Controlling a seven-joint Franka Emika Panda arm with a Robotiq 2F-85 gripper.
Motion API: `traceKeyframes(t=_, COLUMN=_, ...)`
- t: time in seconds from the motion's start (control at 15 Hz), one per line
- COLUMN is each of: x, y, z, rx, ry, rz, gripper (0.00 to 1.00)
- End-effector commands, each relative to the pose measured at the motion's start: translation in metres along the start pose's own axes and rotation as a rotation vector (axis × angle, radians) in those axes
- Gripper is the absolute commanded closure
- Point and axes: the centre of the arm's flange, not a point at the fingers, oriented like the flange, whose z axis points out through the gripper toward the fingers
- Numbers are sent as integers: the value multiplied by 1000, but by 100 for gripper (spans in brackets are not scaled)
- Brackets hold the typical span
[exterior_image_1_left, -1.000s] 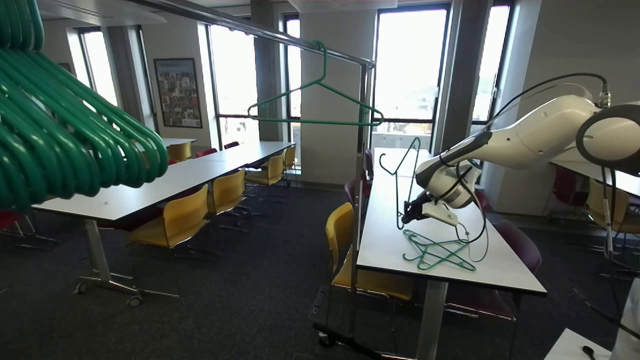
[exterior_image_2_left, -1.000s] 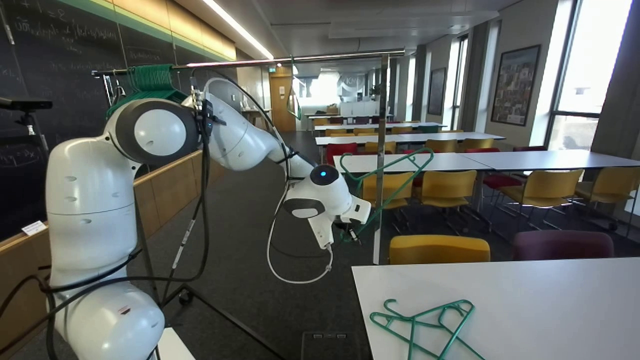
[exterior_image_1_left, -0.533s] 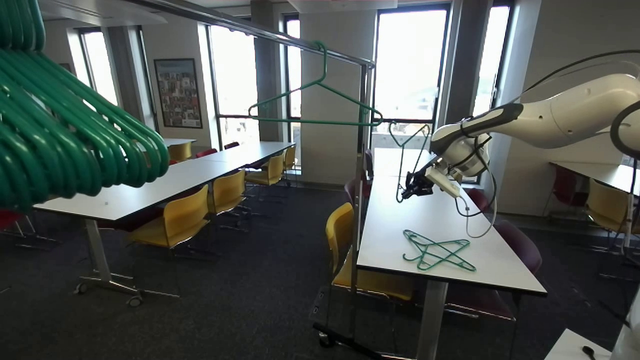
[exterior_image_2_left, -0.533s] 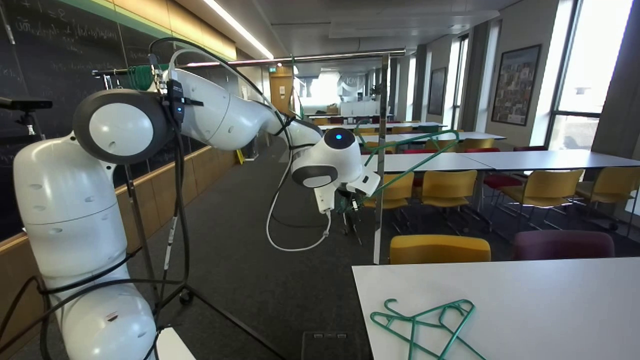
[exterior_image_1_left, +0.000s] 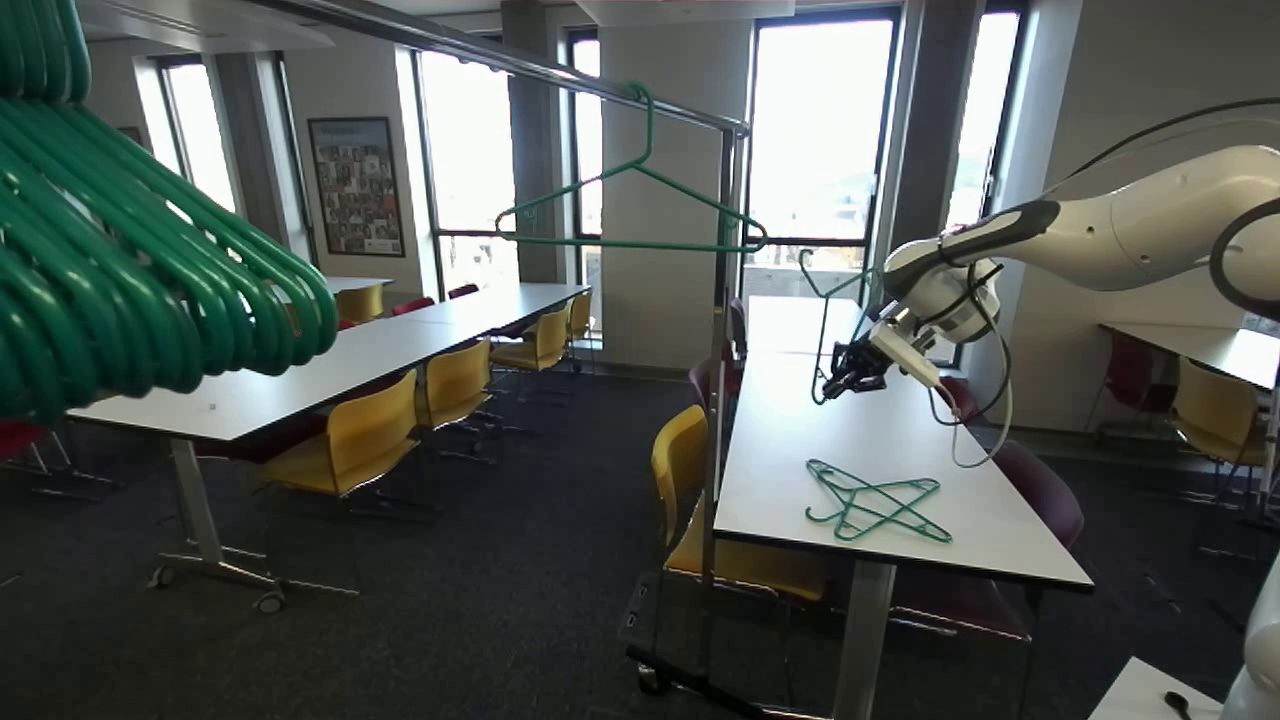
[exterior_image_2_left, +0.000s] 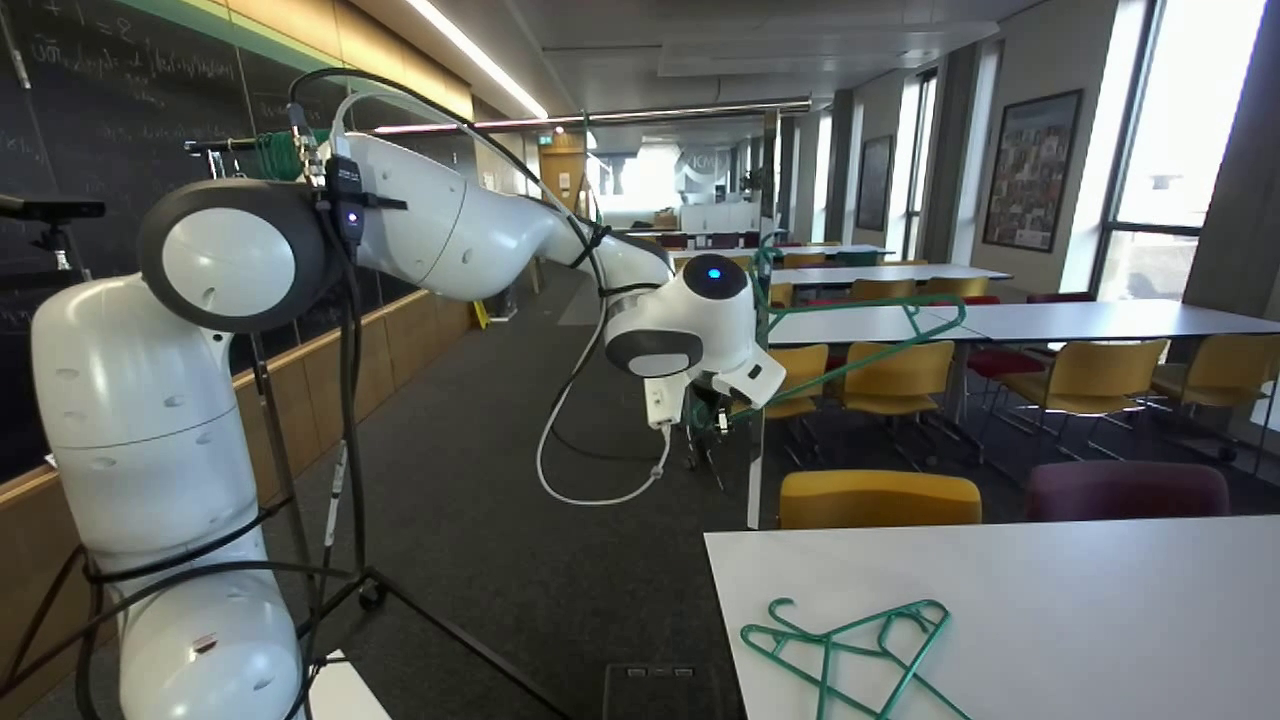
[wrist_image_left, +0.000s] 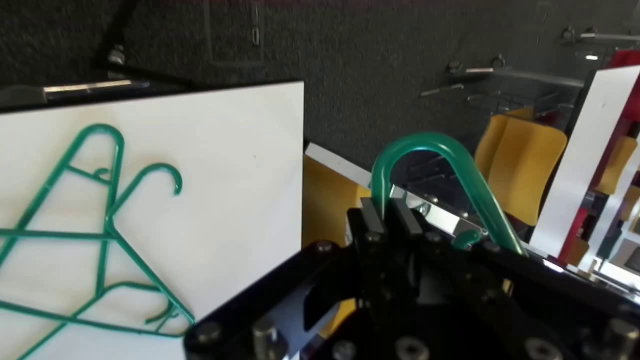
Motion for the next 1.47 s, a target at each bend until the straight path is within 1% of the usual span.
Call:
traceKeyframes(t=0.0, x=29, y=35, z=19, rx=-19, ry=-196, rz=81, gripper=97)
traceKeyframes(t=0.13, x=37, y=65, z=39, rx=-67, ry=-301, rz=155, gripper=97)
traceKeyframes(t=0.27, x=46, y=95, z=60, rx=-131, ry=-363, rz=243, gripper=97)
traceKeyframes(t=0.47, x=61, y=136, z=96, rx=-229, ry=-392, rz=385, gripper=97)
traceKeyframes(t=0.6, x=74, y=158, z=120, rx=-266, ry=-344, rz=507, gripper=97)
traceKeyframes(t=0.73, x=84, y=169, z=138, rx=-275, ry=-345, rz=626, gripper=97)
traceKeyframes(t=0.93, x=97, y=176, z=157, rx=-271, ry=-349, rz=746, gripper=97)
traceKeyframes(t=1.07, x=108, y=176, z=164, rx=-245, ry=-345, rz=814, gripper=97)
traceKeyframes(t=1.2, x=119, y=176, z=167, rx=-216, ry=-318, rz=875, gripper=97)
traceKeyframes(t=1.4, x=133, y=177, z=166, rx=-173, ry=-297, rz=934, gripper=97)
